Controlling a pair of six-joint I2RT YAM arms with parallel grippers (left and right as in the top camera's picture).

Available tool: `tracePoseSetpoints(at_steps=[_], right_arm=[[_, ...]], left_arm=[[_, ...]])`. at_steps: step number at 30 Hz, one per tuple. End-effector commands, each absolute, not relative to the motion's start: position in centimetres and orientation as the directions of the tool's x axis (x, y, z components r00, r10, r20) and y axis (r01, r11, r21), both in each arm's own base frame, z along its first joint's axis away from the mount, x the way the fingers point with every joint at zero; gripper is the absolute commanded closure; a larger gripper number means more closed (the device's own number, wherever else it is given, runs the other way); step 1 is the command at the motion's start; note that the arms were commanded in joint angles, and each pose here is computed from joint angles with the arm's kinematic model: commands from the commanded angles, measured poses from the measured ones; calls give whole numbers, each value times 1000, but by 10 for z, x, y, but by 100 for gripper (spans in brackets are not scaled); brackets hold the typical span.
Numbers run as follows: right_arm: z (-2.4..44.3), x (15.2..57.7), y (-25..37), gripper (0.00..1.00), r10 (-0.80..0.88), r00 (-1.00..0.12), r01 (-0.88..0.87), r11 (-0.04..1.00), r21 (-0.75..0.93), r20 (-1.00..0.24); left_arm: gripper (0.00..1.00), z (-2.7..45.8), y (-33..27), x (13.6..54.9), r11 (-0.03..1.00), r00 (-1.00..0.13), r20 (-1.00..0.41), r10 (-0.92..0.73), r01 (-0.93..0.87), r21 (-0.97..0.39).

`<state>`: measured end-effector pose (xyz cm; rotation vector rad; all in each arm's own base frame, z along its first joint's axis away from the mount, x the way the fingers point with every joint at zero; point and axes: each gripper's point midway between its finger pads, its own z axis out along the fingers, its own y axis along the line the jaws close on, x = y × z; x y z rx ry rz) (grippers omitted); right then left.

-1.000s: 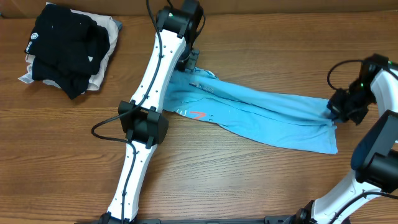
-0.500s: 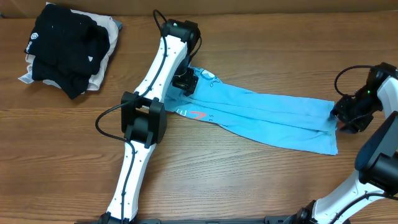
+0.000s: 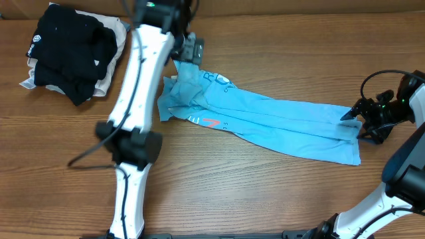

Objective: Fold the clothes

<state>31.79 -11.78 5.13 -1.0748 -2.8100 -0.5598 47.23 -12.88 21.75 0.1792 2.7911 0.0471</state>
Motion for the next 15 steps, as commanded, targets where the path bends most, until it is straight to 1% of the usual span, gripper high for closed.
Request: tracePoseSetpoints(at_steps=[1,5,8,12,15], right_arm=[[89,326,-109,22,580,-809,563,722,402,92],[120,320,-107,22,578,-816,536,741,404,23],[141,308,-109,22,580,-814,533,766,361,-28],[154,294,-113,21,581,-811,538,786,305,-66],[147,290,-112,20,582,-810,540,786,300,-67]], left_arm=[[0,278,-128,456,995,-887,-453,89,103,-7],[0,303,-124,436,994,-875,-476,83,109,-27],[0,321,-129,425,988,-860,-503,82,136,-71],[0,341,-136,412,979,-841,-535,82,168,-114],[0,347,-137,408,976,-829,-550,104,191,-104]])
